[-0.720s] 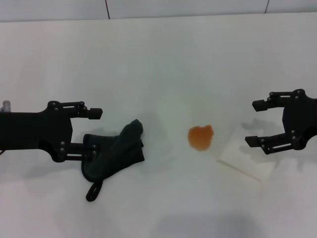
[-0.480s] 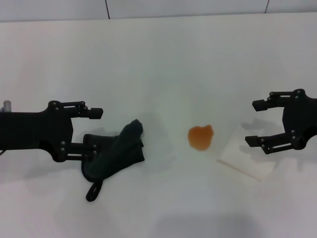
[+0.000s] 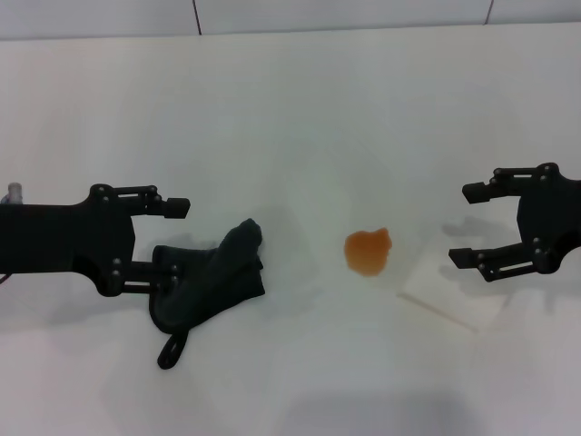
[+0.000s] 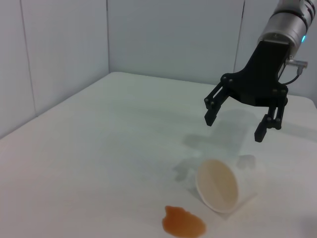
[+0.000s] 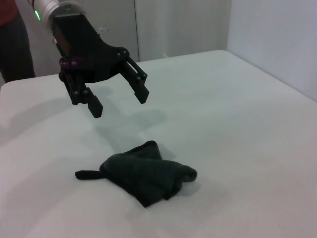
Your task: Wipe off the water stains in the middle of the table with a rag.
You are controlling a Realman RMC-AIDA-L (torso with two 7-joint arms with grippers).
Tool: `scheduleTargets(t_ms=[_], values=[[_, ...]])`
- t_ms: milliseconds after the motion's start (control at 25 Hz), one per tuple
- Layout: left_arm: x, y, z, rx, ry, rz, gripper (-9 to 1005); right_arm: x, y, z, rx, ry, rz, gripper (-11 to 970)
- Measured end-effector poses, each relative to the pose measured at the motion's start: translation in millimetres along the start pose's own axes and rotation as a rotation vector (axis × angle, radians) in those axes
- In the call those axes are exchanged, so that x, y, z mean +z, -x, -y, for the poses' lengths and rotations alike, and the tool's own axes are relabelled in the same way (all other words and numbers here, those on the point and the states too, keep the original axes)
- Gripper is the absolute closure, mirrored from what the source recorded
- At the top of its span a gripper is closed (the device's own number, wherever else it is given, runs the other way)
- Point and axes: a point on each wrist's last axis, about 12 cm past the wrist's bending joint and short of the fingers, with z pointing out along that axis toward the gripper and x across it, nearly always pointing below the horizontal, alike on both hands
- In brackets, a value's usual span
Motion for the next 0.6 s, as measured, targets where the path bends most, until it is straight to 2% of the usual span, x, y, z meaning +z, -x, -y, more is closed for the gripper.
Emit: scheduleTargets(t_ms=[320,600], values=[[-1,0,-0.2,-0.001,0.001,-0.002,230,-2,7,-1.4,0.028,0.002,-0.042,117],[-2,0,-0.8,0.0,0.002,-0.006,232,3,23,-4.7,0.031,-0.034,-0.224,118]])
